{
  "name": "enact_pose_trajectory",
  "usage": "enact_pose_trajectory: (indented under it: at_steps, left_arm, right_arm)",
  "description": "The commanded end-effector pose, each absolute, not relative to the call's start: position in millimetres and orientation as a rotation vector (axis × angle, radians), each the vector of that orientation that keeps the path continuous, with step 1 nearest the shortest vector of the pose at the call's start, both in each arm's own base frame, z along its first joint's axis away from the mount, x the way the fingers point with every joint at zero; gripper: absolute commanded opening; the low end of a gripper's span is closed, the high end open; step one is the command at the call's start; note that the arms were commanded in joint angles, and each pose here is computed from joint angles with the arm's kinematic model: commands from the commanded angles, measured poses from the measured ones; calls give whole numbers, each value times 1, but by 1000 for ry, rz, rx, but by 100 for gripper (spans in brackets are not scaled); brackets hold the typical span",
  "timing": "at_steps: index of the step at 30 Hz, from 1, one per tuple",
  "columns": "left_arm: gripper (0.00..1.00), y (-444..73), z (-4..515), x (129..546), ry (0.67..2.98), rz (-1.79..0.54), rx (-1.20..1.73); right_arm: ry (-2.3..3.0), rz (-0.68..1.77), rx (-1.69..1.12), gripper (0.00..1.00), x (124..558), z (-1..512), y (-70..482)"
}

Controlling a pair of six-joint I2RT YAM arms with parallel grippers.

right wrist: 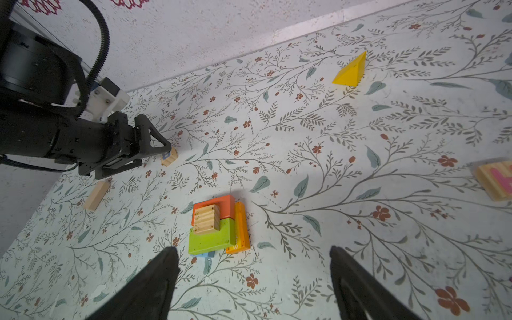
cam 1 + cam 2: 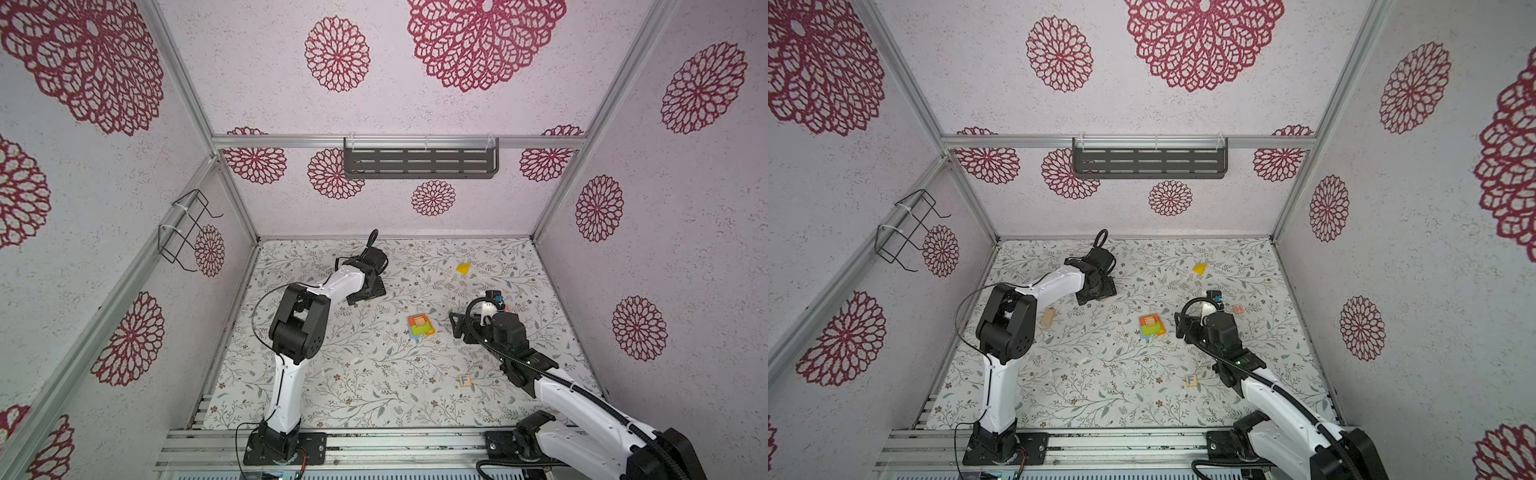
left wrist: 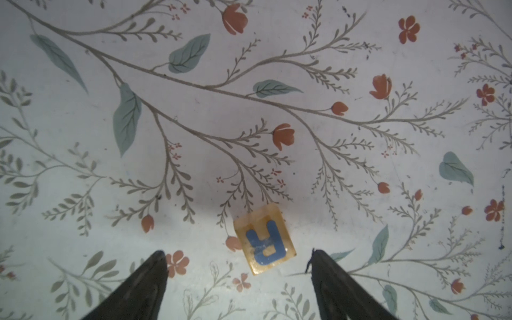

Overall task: Build the wood block tower
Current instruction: 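Withdraw the right gripper while the left gripper reaches to the R cube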

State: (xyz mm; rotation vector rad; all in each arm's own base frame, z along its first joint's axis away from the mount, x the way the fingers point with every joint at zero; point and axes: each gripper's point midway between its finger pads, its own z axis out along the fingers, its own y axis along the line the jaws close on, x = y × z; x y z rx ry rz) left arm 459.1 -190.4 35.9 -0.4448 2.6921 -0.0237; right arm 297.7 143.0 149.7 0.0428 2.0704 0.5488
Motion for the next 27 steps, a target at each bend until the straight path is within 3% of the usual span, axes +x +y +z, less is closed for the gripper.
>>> enact_pose_trajectory:
  at_steps: [1, 21, 27]
  left_arm:
    - [83, -191, 32, 460, 2693, -6, -488]
    - [79, -191, 26, 466, 2683, 2, -518]
    - [71, -194, 22, 467, 2693, -4, -509]
  right_arm:
    - [2012, 572, 75, 88, 305, 164, 144]
    - [2046, 567, 79, 88, 308, 153, 146]
    - [2047, 560, 79, 88, 309, 152, 145]
